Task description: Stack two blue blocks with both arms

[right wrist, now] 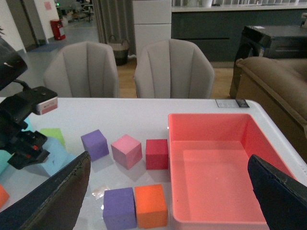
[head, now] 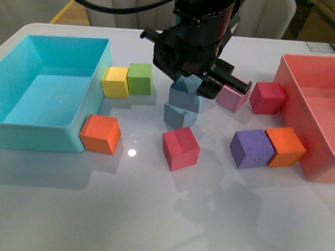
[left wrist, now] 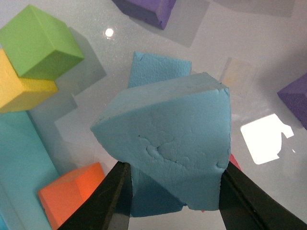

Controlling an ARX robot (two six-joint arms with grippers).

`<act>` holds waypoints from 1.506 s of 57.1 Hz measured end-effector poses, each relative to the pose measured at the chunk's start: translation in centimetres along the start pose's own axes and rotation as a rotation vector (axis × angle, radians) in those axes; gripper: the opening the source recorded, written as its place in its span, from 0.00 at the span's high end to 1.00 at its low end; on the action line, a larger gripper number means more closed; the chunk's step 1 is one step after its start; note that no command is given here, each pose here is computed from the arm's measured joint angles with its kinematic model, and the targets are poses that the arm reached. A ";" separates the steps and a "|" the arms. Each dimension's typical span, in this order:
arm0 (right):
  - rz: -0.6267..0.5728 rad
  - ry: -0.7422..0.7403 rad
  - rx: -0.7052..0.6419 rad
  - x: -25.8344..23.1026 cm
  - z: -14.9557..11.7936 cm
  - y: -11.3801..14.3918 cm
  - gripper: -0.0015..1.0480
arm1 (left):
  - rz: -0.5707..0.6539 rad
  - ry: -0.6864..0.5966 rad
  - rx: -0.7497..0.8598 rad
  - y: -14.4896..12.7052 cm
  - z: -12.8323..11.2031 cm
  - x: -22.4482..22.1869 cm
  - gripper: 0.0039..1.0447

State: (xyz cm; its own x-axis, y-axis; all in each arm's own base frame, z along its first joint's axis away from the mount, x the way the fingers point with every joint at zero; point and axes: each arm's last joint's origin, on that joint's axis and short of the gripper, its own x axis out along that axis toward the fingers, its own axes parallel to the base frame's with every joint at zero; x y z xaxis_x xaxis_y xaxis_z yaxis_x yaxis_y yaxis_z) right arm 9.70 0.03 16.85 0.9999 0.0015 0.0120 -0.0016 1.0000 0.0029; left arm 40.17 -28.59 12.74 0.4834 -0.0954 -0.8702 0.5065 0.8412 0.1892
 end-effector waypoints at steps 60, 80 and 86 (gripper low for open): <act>0.000 0.000 0.000 0.0 0.0 0.0 0.09 | 0.012 0.058 0.088 0.5 1.1 5.2 0.50; 0.000 0.000 0.000 0.0 0.0 0.0 0.09 | 0.016 0.043 0.092 1.1 1.1 5.5 0.09; 0.000 0.000 0.000 0.0 0.0 0.0 0.09 | 0.018 0.041 0.089 1.5 0.7 5.2 0.08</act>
State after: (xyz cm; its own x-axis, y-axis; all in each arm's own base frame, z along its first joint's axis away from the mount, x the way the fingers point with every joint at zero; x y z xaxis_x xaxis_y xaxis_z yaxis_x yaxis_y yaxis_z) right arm 9.70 0.03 16.85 0.9999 0.0015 0.0120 -0.0016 1.0000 0.0029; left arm 43.95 -28.17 8.85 0.4643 -0.0571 -0.8839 0.5604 0.7917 0.2433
